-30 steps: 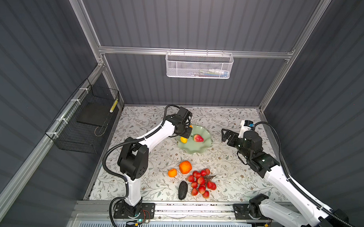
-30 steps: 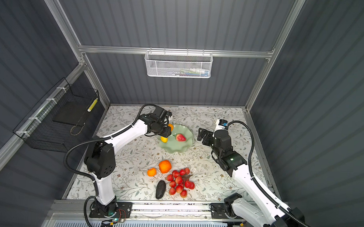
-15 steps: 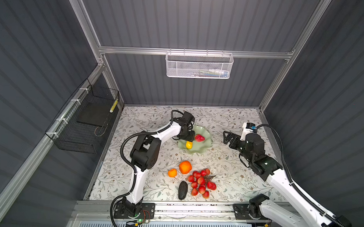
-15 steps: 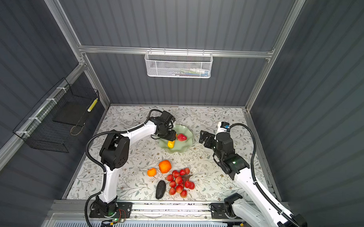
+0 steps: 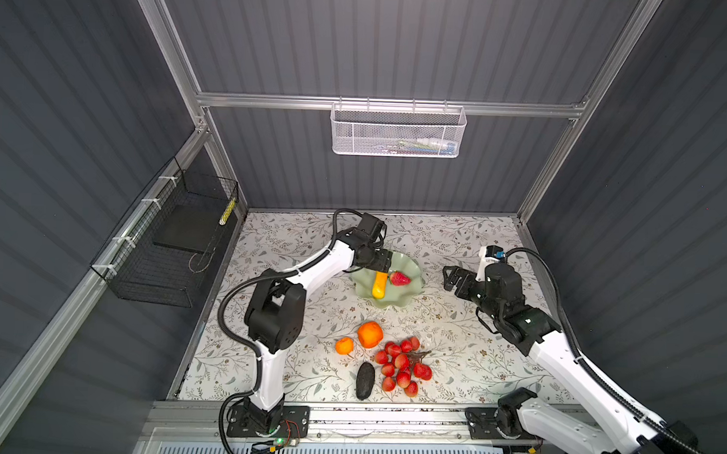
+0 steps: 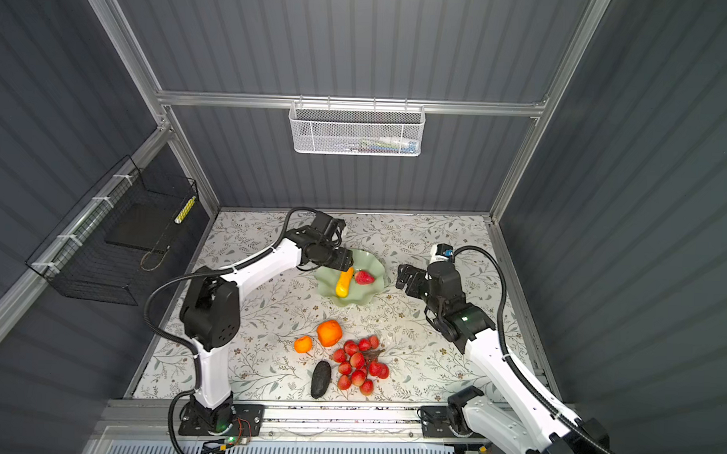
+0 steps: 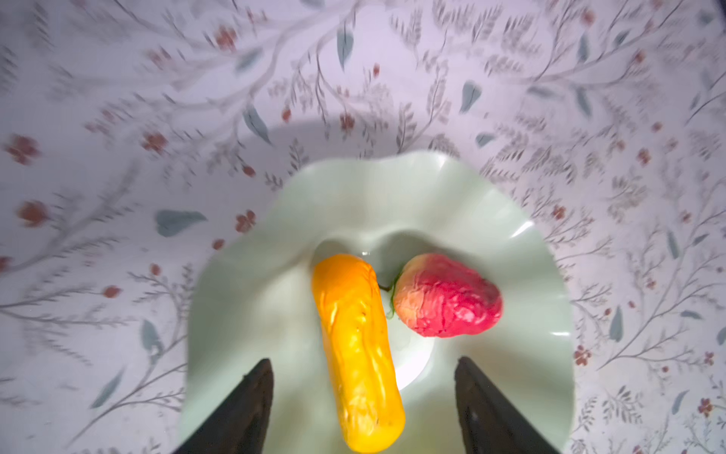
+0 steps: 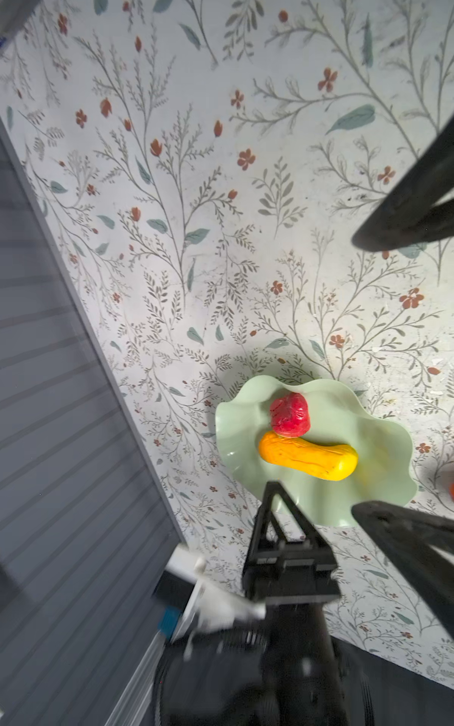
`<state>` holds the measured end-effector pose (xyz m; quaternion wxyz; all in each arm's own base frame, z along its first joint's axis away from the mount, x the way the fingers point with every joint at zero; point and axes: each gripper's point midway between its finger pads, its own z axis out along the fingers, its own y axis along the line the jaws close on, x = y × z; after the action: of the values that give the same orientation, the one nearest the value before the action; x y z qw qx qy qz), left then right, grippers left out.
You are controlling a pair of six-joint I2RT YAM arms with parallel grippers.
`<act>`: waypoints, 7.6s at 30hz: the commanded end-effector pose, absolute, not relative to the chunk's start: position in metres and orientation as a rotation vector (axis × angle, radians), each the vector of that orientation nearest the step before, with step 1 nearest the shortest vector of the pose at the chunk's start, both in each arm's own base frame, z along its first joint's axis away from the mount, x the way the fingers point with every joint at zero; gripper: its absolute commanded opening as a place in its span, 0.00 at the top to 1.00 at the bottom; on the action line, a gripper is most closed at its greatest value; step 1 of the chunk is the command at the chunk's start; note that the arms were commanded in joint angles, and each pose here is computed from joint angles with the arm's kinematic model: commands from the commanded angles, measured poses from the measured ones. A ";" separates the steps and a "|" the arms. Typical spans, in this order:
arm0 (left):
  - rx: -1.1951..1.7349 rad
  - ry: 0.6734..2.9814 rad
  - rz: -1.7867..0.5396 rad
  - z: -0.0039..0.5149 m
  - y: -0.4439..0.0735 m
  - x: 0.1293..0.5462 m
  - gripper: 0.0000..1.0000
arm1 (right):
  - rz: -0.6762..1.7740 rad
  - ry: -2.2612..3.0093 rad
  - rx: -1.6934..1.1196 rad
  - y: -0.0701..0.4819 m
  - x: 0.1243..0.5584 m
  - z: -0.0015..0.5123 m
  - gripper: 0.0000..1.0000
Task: Place and organize the fake fruits in the fruit bowl
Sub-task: 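Withdraw the left gripper while the right gripper grasps the dark avocado, then carry the avocado into the bowl with the right gripper and release, then grasp the small tangerine with the left gripper and place it in the bowl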
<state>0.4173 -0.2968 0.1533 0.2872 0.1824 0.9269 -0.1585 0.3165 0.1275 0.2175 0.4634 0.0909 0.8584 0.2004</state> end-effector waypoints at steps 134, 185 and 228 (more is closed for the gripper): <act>0.047 2.839 -0.731 0.041 -0.190 0.192 0.23 | 0.455 2.092 -0.053 0.207 0.326 0.236 0.01; 0.048 2.419 -0.673 0.115 -0.267 0.453 0.54 | 0.363 2.030 0.088 0.127 0.279 0.248 0.01; 0.075 1.822 -0.034 0.319 -0.104 0.361 0.00 | 0.594 2.595 -0.608 0.348 0.226 0.099 0.01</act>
<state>0.3669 -0.1127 0.2963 0.5875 0.0138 0.8078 -0.0462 0.2378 0.3327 0.1021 0.2306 -0.2027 0.9288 0.2076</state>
